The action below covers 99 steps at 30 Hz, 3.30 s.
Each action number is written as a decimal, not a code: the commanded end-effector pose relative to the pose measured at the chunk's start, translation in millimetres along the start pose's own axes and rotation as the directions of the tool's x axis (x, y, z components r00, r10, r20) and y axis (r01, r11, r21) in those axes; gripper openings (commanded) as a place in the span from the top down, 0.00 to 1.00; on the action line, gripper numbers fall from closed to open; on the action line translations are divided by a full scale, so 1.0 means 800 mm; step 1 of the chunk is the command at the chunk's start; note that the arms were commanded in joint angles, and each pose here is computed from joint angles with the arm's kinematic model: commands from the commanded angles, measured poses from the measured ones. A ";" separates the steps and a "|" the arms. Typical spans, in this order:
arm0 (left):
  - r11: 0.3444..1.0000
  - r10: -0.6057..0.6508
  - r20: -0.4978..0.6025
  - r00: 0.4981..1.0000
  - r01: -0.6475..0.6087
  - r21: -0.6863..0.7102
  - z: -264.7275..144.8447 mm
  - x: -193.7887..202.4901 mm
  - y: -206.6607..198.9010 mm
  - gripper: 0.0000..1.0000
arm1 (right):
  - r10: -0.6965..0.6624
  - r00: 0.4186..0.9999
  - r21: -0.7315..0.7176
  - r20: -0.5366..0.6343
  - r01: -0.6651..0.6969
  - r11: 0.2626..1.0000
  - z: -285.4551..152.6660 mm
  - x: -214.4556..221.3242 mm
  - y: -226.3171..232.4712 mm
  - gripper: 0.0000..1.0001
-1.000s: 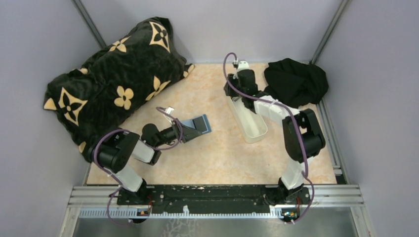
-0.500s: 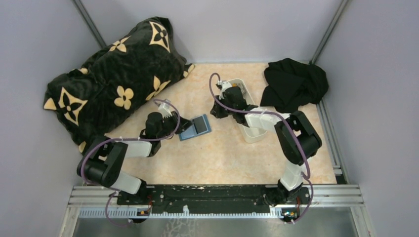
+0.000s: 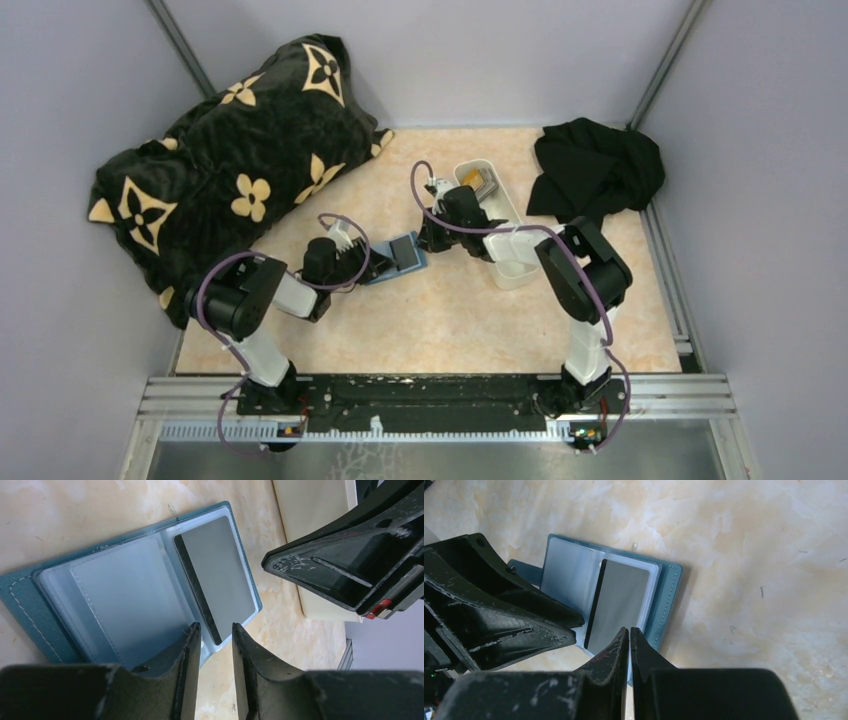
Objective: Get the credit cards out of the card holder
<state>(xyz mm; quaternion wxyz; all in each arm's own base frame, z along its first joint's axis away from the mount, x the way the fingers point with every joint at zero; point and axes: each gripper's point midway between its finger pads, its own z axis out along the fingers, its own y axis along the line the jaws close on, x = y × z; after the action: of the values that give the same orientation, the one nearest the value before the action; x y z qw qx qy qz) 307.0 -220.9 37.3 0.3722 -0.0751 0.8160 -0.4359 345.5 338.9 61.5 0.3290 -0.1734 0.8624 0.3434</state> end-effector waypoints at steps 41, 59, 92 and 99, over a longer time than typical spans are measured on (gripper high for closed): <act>0.992 -0.063 0.041 0.997 0.058 0.114 0.010 0.002 -0.005 1.00 | 0.018 0.998 -0.012 -0.066 -0.019 1.000 0.035 0.047 -0.001 0.97; 0.993 -0.094 0.050 0.994 0.089 0.081 0.003 0.004 0.013 0.73 | 0.052 0.998 0.052 -0.021 -0.051 0.997 0.015 0.024 -0.039 1.00; 0.975 -0.141 0.029 0.990 0.133 0.176 0.005 0.005 0.003 1.00 | 0.021 0.994 -0.011 -0.105 -0.022 1.000 0.032 0.061 -0.001 1.00; 0.976 -0.153 0.036 0.988 0.145 0.166 -0.003 0.006 0.010 1.00 | 0.031 0.998 0.019 -0.061 -0.029 0.999 0.020 0.040 -0.012 1.00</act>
<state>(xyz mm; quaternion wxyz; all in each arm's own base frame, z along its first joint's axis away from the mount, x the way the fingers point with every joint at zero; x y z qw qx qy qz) 311.3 -218.5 30.2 0.3635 -0.1243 0.7630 -0.5198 342.6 346.3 27.4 0.3130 -0.1644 0.8690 0.3462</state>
